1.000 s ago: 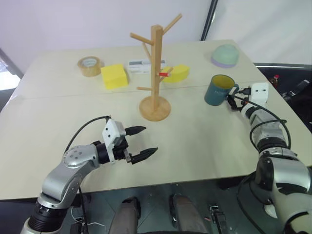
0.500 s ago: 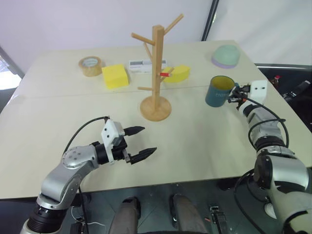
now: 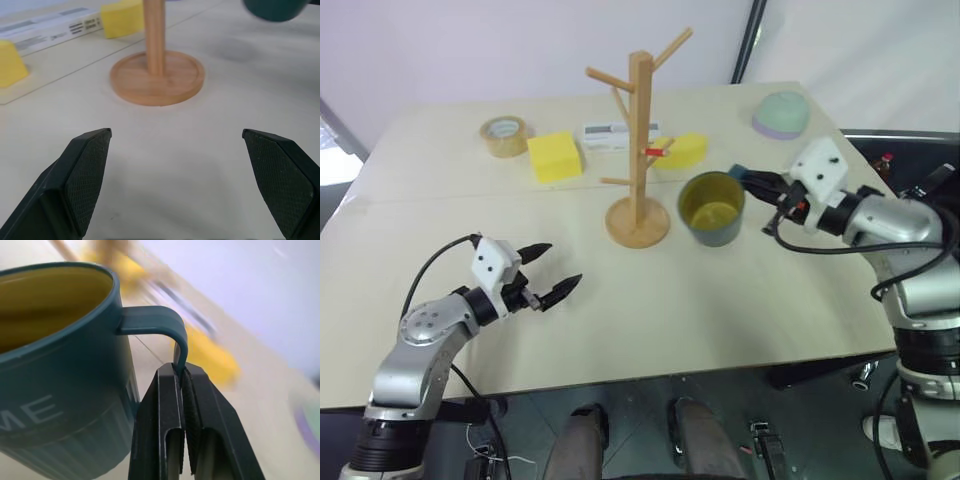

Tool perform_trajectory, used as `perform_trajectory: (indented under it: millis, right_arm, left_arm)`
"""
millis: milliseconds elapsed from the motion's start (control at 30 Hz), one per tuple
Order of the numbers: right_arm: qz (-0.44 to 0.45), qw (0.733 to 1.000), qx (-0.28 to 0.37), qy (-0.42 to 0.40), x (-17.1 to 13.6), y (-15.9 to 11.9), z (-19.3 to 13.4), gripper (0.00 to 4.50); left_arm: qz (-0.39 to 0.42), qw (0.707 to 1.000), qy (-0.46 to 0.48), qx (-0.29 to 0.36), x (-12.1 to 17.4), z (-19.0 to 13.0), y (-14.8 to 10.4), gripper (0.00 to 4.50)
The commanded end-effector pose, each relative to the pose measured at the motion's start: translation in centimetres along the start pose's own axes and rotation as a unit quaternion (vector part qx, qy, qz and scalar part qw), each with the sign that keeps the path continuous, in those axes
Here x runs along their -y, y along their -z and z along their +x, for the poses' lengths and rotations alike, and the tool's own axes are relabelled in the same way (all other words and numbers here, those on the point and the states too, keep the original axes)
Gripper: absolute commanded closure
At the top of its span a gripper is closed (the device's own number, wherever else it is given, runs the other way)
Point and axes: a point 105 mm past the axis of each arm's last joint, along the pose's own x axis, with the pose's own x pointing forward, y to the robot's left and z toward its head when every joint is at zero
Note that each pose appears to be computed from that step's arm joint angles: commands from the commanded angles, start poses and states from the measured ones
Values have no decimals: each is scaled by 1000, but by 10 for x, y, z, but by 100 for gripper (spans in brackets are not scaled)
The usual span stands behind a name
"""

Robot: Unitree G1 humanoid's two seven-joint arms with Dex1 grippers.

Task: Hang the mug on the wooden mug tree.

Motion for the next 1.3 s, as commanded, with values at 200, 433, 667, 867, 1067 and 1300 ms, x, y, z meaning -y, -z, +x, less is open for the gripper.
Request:
perform_trajectory:
  millis: [200,433,667,867,1067,1300]
  right_arm:
    - [-37,999,-1,-30,-11,-60,19,445]
    - [-38,999,-16,-13,1,-69,38,445]
    - [-50,998,-30,-18,7,-64,49,445]
    - [-54,998,-34,-21,6,-61,59,445]
    - [-49,998,-37,-25,3,-57,66,445]
    - [-47,998,-33,-16,6,-56,58,196]
  left_arm:
    - [24,999,-11,25,-9,-1,-12,0]
    - [21,999,-12,29,-5,1,-12,0]
    - [21,999,-18,31,-5,-2,-13,0]
    - [22,999,-20,32,-5,-2,-14,0]
    - [23,999,-21,36,-6,0,-16,0]
    - [24,999,-22,38,-6,0,-17,0]
